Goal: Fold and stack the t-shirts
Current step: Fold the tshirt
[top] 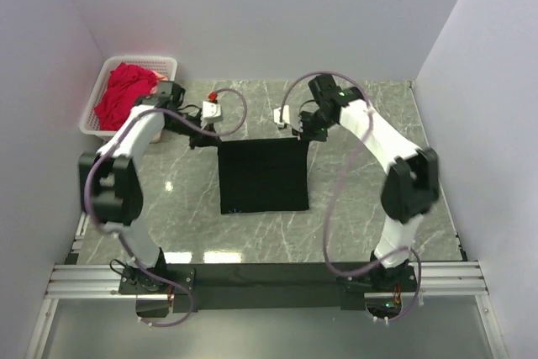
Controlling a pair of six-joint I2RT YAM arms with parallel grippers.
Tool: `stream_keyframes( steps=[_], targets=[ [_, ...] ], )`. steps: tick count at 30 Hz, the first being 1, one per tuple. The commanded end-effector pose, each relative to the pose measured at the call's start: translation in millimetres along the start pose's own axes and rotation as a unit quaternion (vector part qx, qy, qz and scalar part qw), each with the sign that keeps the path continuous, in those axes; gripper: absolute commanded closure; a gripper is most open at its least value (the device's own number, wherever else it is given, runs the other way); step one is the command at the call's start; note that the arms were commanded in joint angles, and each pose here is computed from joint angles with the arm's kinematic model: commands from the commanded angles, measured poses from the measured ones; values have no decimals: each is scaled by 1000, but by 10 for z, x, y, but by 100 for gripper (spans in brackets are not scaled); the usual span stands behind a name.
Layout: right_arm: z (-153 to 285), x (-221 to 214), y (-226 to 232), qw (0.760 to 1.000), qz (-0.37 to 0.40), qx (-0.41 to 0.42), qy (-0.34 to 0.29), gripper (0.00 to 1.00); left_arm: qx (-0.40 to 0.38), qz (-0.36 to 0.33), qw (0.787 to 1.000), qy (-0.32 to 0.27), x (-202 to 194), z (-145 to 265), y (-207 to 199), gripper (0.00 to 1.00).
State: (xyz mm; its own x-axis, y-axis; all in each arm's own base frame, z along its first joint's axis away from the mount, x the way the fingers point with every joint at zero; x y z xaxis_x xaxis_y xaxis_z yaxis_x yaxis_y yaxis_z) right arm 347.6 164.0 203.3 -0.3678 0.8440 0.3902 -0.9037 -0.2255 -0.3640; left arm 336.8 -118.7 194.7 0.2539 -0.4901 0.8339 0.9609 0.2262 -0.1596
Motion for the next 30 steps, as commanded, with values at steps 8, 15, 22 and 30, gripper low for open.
stream_keyframes(
  steps=[8, 15, 22, 30],
  targets=[
    [-729, -563, -1107, 993, -85, -70, 38, 61, 50, 149, 986, 46, -467, -451, 1230, 80],
    [-226, -393, -1285, 966, -230, -115, 8, 52, 58, 161, 985, 25, -303, -226, 1100, 44],
    [-150, 33, -674, 902, -423, -4, -81, 54, 80, 291, 952, -48, 74, -21, 864, 45],
    [-479, 280, -327, 797, -550, 150, -202, 57, 3, 480, 870, -112, 228, -443, 547, 47]
  ],
)
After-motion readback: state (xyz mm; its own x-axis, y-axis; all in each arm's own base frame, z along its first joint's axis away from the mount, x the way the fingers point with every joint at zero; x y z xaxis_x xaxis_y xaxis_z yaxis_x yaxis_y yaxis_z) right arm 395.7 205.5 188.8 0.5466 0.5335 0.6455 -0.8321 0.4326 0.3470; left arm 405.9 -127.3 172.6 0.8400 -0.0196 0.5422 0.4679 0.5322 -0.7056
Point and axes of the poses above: each gripper's point midway between its finger pads, its own z axis back along the fingers, its own y axis along the line the jaws close on, x = y × z, the point moved 5 cm from there along z, back along the fingers, and after that the axes turned 13 degrees about z, right-handed, at the moved point
